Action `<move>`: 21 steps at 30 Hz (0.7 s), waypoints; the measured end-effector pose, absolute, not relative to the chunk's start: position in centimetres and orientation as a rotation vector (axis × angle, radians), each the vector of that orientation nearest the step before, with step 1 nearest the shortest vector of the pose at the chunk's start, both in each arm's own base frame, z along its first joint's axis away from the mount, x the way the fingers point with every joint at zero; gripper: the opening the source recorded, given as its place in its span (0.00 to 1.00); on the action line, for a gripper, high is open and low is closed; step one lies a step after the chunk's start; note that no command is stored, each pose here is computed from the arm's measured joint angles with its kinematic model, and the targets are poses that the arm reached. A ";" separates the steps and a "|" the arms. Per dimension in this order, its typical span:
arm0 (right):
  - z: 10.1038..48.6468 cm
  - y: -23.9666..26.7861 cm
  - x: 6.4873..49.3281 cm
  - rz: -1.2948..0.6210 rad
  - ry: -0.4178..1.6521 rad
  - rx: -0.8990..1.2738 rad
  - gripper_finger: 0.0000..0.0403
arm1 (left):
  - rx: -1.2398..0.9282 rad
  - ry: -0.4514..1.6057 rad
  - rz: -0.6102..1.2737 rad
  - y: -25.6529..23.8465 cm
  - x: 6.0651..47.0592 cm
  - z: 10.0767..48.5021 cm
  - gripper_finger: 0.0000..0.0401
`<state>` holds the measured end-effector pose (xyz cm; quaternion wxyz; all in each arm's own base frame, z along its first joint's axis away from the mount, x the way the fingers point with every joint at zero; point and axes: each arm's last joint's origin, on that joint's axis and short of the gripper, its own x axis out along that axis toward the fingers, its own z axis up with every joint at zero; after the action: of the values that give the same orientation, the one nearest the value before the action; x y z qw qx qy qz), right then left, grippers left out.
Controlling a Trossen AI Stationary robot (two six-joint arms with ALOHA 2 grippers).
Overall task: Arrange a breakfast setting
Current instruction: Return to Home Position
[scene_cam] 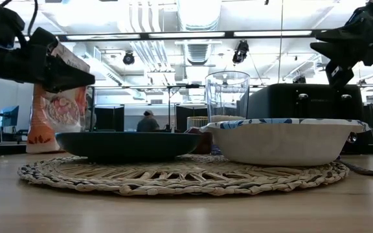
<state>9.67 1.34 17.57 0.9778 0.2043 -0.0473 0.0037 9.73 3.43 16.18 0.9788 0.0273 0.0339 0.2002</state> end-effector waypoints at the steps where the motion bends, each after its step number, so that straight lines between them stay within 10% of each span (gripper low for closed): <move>1: 17.6 1.3 9.7 0.007 -0.095 0.412 0.18 | 0.052 0.059 0.403 3.4 9.7 16.3 0.47; 21: 17.6 1.3 9.7 0.007 -0.095 0.412 0.18 | -0.023 0.123 0.411 3.6 10.1 16.1 0.47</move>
<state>9.67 1.34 17.57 0.9778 0.2043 -0.0474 0.0036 10.08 3.56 16.11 0.9770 -0.0114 0.0613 0.2037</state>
